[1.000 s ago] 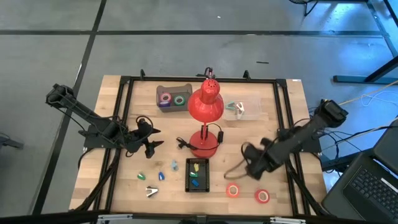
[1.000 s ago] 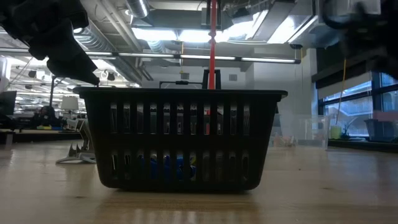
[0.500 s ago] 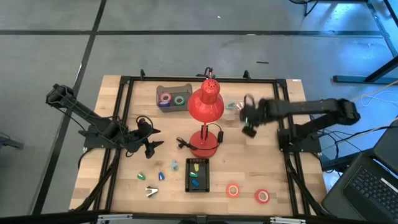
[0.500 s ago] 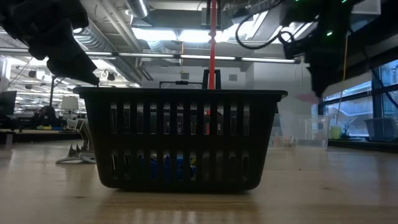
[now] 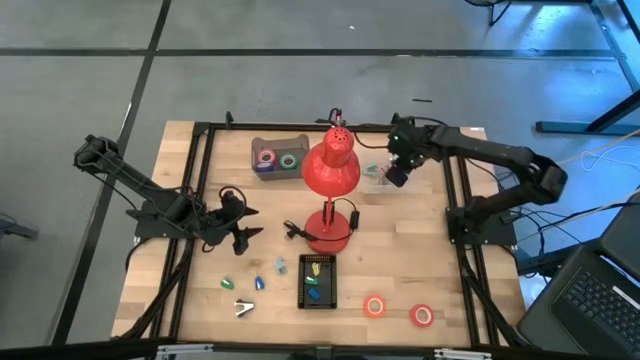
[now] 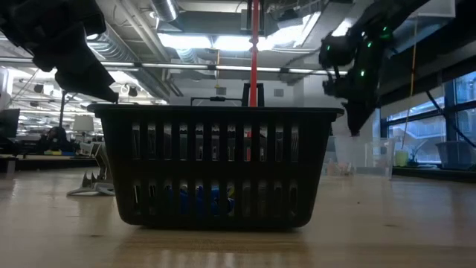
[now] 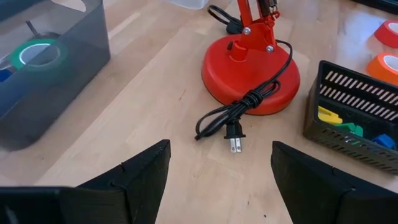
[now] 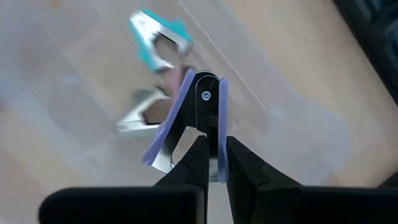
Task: Pick and place Stapler, Stapler remover, tape
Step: Put the purple staple remover into the transparent bin
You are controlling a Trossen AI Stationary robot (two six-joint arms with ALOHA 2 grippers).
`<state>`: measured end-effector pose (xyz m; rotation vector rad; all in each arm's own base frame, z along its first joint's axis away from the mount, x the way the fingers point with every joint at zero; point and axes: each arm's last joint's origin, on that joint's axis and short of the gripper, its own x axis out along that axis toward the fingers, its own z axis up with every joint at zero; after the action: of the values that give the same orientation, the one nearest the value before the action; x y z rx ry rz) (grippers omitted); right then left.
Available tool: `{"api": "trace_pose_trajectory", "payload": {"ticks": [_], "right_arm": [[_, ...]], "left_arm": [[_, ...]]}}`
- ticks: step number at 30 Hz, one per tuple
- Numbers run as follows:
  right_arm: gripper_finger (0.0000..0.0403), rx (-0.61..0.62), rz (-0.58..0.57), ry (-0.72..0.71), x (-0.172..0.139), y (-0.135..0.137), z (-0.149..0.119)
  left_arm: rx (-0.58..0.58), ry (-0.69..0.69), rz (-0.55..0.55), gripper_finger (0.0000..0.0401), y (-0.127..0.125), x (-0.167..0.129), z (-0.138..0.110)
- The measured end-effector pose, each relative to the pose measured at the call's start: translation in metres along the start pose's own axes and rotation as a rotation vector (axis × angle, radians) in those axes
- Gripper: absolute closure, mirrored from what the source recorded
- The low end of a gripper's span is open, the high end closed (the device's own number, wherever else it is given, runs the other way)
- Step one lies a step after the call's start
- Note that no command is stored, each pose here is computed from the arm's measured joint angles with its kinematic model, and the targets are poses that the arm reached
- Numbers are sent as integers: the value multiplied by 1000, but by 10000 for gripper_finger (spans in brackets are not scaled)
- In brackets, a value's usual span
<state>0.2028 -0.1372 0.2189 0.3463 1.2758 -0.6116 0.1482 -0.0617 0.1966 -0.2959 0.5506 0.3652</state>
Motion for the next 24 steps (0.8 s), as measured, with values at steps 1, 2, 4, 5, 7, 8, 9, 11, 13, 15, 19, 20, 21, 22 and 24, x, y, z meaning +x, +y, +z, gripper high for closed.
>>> {"api": "trace_pose_trajectory", "payload": {"ticks": [1,2,4,5,7,8,9,11,13,15,19,20,21,22,24], "right_arm": [[377,7,-5,23,6,-3,1],[377,7,-8,47,12,-6,2],[377,6,-12,96,23,-8,3],[377,10,-13,116,28,-10,4],[377,-2,-10,162,38,-10,4],[377,-8,-10,181,43,-10,4],[377,-12,-9,198,48,-10,4],[377,-15,-2,230,56,-9,4],[377,-17,0,260,62,-8,4],[364,-18,0,274,65,-8,3],[287,-13,7,267,61,-8,3],[268,-12,7,261,57,-8,2],[249,-8,6,247,54,-9,2],[233,-4,6,235,50,-9,2],[206,9,4,207,39,-10,0]], "left_arm": [[0,2,-3,134,0,0,0],[0,4,-5,134,0,0,0],[-1,9,-10,134,0,0,0],[-1,11,-12,134,0,0,0],[-1,11,-12,134,0,0,0],[-1,11,-12,134,0,0,0],[-1,11,-12,134,0,0,0],[-1,11,-12,134,0,0,0],[-1,12,-12,134,0,0,0],[-1,13,-14,134,0,0,0],[0,18,-19,134,-1,0,-1],[0,18,-19,134,-1,0,-1],[0,18,-19,134,-1,0,-1],[0,18,-19,134,-1,0,-1],[0,18,-19,134,-1,0,-1]]}}
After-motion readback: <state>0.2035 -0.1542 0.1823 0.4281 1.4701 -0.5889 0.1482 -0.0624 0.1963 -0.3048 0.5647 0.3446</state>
